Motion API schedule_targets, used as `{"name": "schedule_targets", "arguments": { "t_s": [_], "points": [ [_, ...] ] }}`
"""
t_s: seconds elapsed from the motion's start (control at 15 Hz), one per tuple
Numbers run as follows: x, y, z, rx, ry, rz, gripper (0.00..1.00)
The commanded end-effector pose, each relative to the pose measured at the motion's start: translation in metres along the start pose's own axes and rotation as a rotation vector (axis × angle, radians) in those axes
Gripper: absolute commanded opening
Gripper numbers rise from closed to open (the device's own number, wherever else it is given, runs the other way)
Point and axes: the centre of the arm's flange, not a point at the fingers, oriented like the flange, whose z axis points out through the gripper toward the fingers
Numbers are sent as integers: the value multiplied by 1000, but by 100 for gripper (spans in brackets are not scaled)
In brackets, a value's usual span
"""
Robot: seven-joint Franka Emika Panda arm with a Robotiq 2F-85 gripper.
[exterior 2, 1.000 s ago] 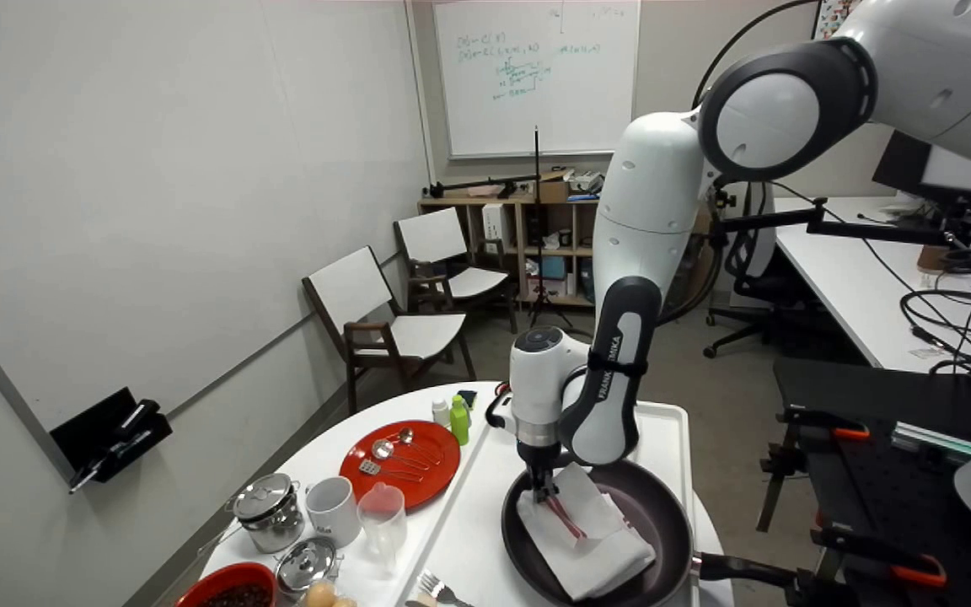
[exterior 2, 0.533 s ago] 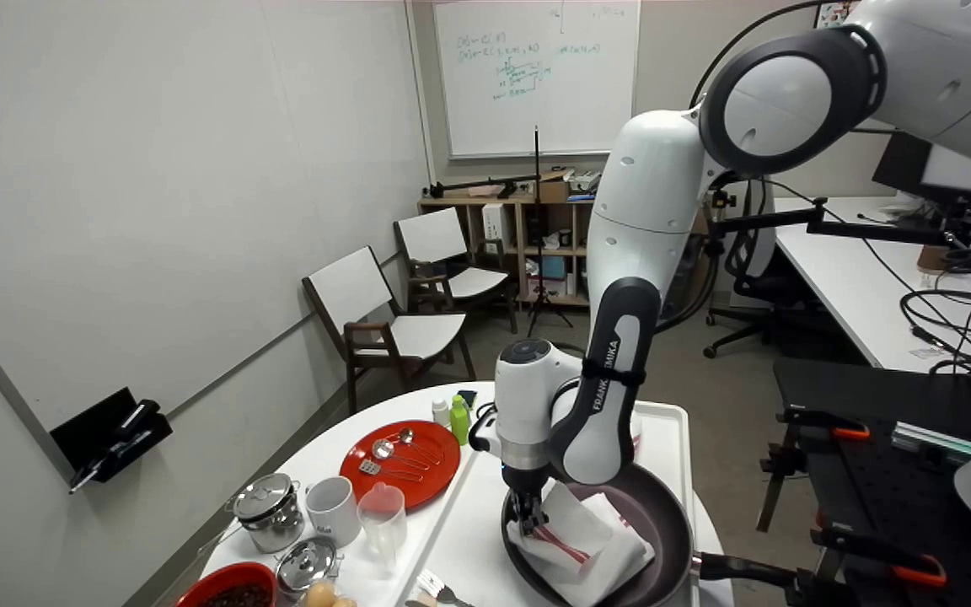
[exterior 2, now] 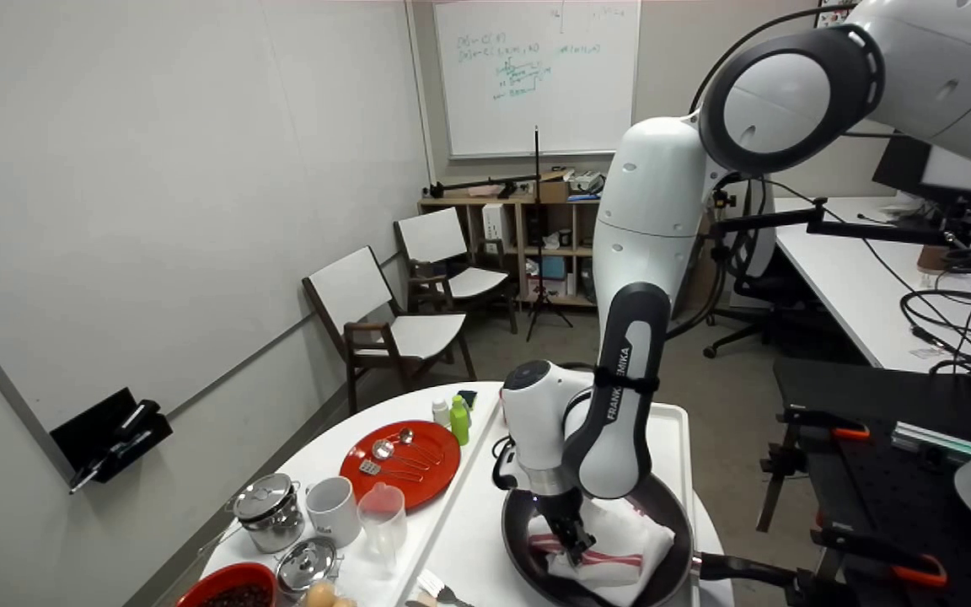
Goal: Use the red and white towel to wipe the pan
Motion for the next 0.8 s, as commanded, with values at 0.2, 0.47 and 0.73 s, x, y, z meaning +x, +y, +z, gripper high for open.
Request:
{"name": "schedule_targets", "arguments": {
  "t_s": [0.2,0.47,0.73],
  "points": [
    [-47,11,15,13,-149,-13,1],
    [-64,44,10,-113,-165,65,1],
    [-63,67,-15,-255,-91,121,1]
  ]
}}
